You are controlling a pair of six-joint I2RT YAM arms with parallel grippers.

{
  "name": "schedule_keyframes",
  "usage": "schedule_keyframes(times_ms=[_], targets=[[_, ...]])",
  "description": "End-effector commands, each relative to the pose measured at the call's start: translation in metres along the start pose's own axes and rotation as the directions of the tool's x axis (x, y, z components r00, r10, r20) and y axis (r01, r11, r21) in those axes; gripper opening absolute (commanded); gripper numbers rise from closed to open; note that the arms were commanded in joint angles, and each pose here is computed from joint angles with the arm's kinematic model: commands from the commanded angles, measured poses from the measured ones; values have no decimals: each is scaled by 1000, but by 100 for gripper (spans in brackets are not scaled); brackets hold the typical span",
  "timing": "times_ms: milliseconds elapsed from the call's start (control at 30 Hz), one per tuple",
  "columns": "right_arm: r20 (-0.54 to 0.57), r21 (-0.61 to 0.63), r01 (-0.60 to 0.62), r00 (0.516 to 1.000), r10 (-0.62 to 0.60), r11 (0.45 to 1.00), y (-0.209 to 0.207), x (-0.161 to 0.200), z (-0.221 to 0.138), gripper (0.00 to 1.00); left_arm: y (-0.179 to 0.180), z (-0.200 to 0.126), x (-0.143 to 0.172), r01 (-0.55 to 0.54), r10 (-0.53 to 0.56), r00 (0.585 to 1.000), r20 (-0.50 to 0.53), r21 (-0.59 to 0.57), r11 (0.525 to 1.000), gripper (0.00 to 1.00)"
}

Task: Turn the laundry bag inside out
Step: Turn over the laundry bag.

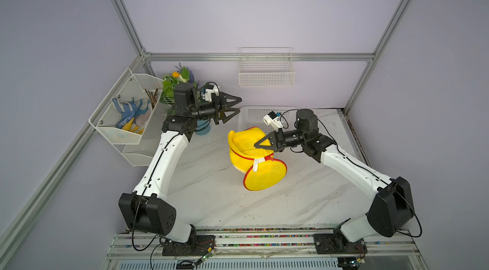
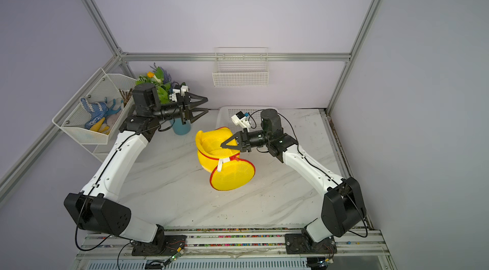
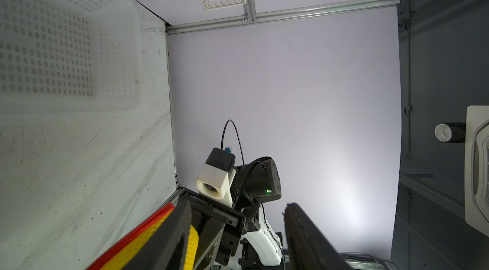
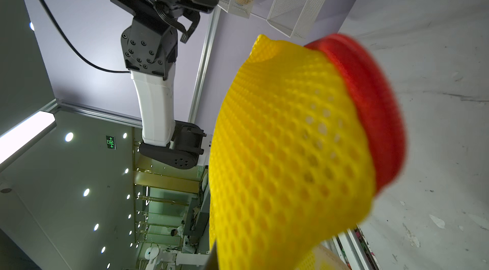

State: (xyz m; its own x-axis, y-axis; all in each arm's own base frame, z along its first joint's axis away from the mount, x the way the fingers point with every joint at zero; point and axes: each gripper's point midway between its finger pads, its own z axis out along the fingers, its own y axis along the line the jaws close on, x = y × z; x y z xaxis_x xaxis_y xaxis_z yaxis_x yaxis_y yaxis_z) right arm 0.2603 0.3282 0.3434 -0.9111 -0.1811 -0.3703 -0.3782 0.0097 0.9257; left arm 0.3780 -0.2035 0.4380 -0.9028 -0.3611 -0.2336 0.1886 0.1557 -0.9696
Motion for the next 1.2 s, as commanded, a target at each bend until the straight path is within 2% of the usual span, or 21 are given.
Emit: schedule_keyframes(times_ms=[0,300,567,833,933,1100,1167], targets=[[3,-48,106,994,-106,993,32,-1,-5,0,-11,-8,14,-46,47,998,-29,36,998,59],[16,-121,167,986,-167,978,63,-6,-10,0,23,-6,47,19,-15,989,-146,28,999,59],[16,-138,155,988,-154,978,67,-9,-16,0,25,-16,79,1,2,978,-209,14,1000,60],[39,-171,170,985,-166,971,75,-21,-16,0,10,8,115,-18,37,943,-331,58,998,59],[40,-174,183,983,-178,968,78,-24,-17,0,9,12,125,-12,35,931,-363,66,998,57],[45,-158,176,984,-171,972,72,-27,-21,0,3,8,133,-5,38,918,-394,85,996,44],[44,-157,172,985,-167,972,70,-28,-21,0,-5,6,138,-8,49,910,-412,102,995,43]])
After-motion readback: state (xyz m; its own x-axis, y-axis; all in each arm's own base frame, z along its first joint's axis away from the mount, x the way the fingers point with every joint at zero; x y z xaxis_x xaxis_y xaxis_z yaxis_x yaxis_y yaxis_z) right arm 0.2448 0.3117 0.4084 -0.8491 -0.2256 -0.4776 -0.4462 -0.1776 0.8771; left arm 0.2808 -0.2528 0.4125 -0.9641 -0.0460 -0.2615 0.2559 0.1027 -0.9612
